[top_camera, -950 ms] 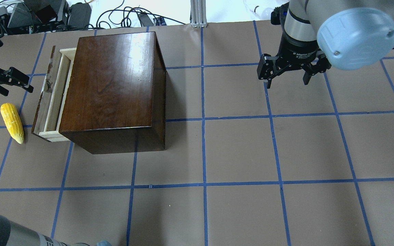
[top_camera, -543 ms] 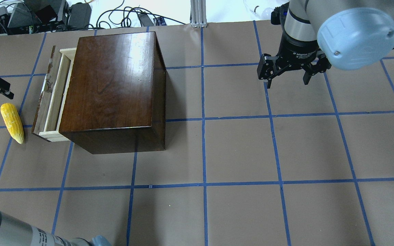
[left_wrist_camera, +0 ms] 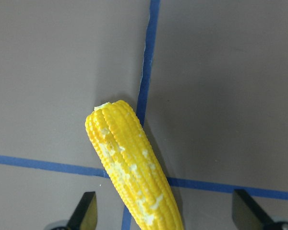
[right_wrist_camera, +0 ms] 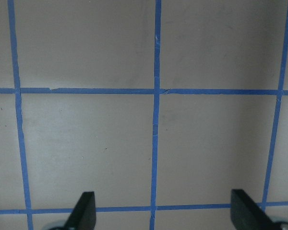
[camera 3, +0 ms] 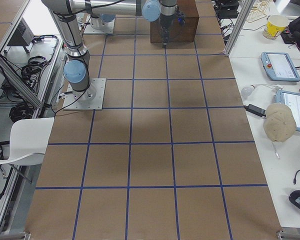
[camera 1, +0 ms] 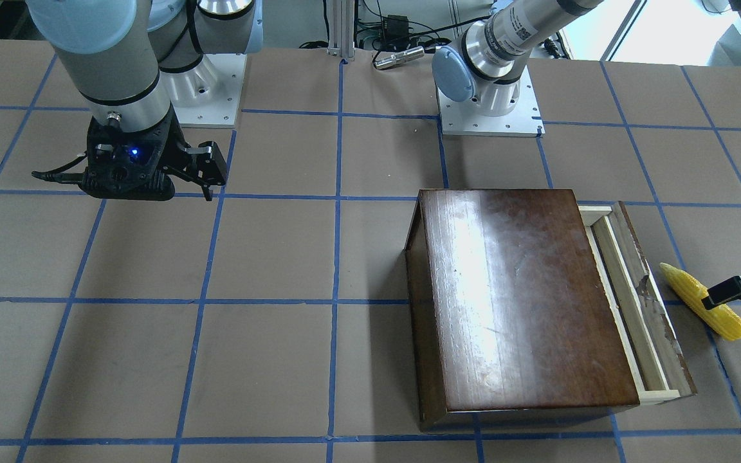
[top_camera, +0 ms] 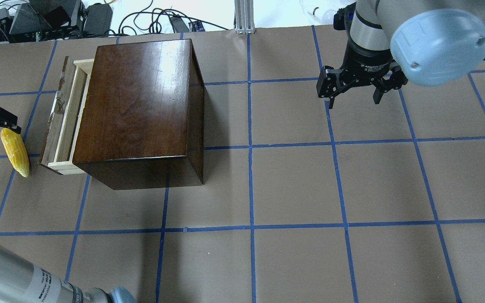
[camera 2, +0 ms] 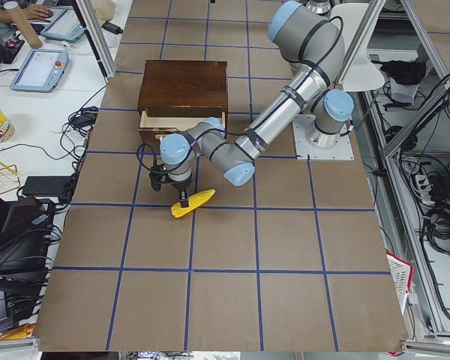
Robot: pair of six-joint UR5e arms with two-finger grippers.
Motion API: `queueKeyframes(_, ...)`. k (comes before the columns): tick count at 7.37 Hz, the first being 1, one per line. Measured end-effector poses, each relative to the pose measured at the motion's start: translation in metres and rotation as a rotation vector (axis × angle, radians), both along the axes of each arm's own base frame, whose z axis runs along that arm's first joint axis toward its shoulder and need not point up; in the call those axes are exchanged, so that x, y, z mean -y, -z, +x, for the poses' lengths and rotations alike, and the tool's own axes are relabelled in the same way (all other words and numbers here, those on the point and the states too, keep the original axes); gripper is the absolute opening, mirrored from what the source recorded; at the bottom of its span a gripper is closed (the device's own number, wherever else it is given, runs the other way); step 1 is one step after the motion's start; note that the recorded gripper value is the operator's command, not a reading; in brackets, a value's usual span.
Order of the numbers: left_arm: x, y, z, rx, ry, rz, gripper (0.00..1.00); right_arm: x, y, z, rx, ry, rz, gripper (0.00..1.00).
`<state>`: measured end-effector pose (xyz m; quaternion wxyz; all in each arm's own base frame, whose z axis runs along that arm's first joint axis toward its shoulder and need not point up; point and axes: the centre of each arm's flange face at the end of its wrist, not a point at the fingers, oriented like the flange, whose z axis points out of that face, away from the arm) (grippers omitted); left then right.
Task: Open drawer and put corn inside
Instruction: 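Grasp the yellow corn cob with the left gripper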
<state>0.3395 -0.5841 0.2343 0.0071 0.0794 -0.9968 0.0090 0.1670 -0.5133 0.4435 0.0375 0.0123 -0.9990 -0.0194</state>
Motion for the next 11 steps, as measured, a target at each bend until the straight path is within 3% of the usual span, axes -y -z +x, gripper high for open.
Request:
queueKeyframes(2,0.003,0.031,0.010,0.007,-0.001,-0.007,1.00,0.000,0.000,0.000,0.000,0.000,0.000,1.00)
queueKeyframes(3,0.001,0.040,0.015,0.006,-0.003,-0.004,0.95,0.000,0.000,0.000,0.000,0.000,0.000,1.00)
queueKeyframes(5,-0.001,0.045,0.019,0.007,-0.003,-0.004,0.61,0.000,0.000,0.000,0.000,0.000,0.000,1.00)
queueKeyframes(6,-0.001,0.045,0.019,0.007,0.003,-0.004,0.25,0.000,0.000,0.000,0.000,0.000,0.000,1.00)
queueKeyframes(7,-0.001,0.046,0.019,0.007,0.012,-0.004,0.08,0.000,0.000,0.000,0.000,0.000,0.000,1.00)
queueKeyframes(8,-0.001,0.046,0.019,0.007,0.015,-0.003,0.00,0.000,0.000,0.000,0.000,0.000,0.000,1.00)
queueKeyframes(11,-0.001,0.041,0.020,0.013,0.019,-0.003,0.00,0.000,0.000,0.000,0.000,0.000,0.000,1.00)
